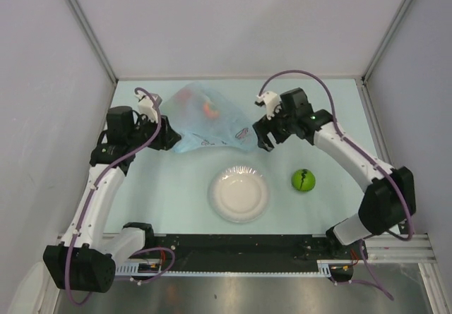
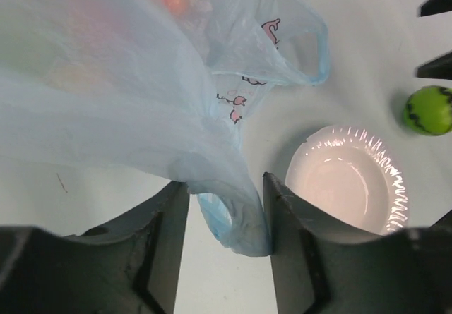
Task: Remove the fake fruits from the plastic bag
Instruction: Adjust the plastic bag at the center of the board, then pick up the fake fruit from the center of the board.
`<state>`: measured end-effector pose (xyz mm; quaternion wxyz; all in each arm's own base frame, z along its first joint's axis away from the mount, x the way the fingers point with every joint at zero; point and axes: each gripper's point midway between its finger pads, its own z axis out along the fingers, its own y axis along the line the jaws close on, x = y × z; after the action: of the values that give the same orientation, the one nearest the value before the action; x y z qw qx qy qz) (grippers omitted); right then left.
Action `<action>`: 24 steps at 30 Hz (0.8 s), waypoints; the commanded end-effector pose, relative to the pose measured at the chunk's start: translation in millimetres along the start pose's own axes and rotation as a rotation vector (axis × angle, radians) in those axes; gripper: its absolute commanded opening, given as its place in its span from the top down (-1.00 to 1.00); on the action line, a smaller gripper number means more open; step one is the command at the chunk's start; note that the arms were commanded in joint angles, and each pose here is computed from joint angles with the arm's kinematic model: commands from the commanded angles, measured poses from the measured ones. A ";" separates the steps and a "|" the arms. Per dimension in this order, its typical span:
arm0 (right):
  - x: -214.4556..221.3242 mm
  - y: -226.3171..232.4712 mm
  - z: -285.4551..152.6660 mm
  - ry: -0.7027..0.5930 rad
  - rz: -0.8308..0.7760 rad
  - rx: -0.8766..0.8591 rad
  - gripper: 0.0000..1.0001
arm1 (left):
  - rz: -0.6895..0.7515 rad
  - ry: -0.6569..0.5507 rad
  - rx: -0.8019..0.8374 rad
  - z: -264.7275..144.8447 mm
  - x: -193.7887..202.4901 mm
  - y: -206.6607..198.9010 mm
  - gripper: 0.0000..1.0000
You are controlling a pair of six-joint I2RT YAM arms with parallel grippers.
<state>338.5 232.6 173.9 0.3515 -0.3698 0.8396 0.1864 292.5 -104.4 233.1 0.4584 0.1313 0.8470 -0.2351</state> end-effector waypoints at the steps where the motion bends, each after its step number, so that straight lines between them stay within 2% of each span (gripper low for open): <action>1: 81.3 3.4 -55.4 0.287 -0.050 0.006 -0.89 | 0.043 -0.051 0.041 -2.4 -19.1 -9.3 -0.11; 3: 110.2 -10.9 -71.8 0.400 -0.095 0.018 -0.94 | 0.043 -0.047 0.047 -2.5 -17.8 -9.9 -0.22; 4: 134.6 -18.7 -87.0 0.520 -0.084 0.049 -0.94 | 0.044 -0.042 0.051 -1.2 -17.2 -10.2 -0.24; 6: 167.5 -36.6 -100.7 0.648 -0.029 0.062 -0.99 | 0.047 -0.038 0.061 0.3 -16.9 -10.4 -0.27; 10: 218.9 -43.3 -126.8 0.853 0.080 0.021 -0.99 | 0.045 -0.031 0.071 6.1 -17.4 -9.2 -0.27; 18: 273.9 -55.9 -155.5 1.056 0.077 0.057 -0.99 | 0.041 -0.050 0.083 9.2 -23.3 -10.2 -0.29; 24: 313.1 -75.0 -166.8 1.189 0.041 0.156 -0.99 | 0.037 -0.057 0.096 8.7 -26.4 -13.0 -0.29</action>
<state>170.1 -35.0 60.5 -0.1272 -0.3567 0.9244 -0.0454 301.3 -112.7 228.0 0.4507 0.1459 0.8428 -0.2555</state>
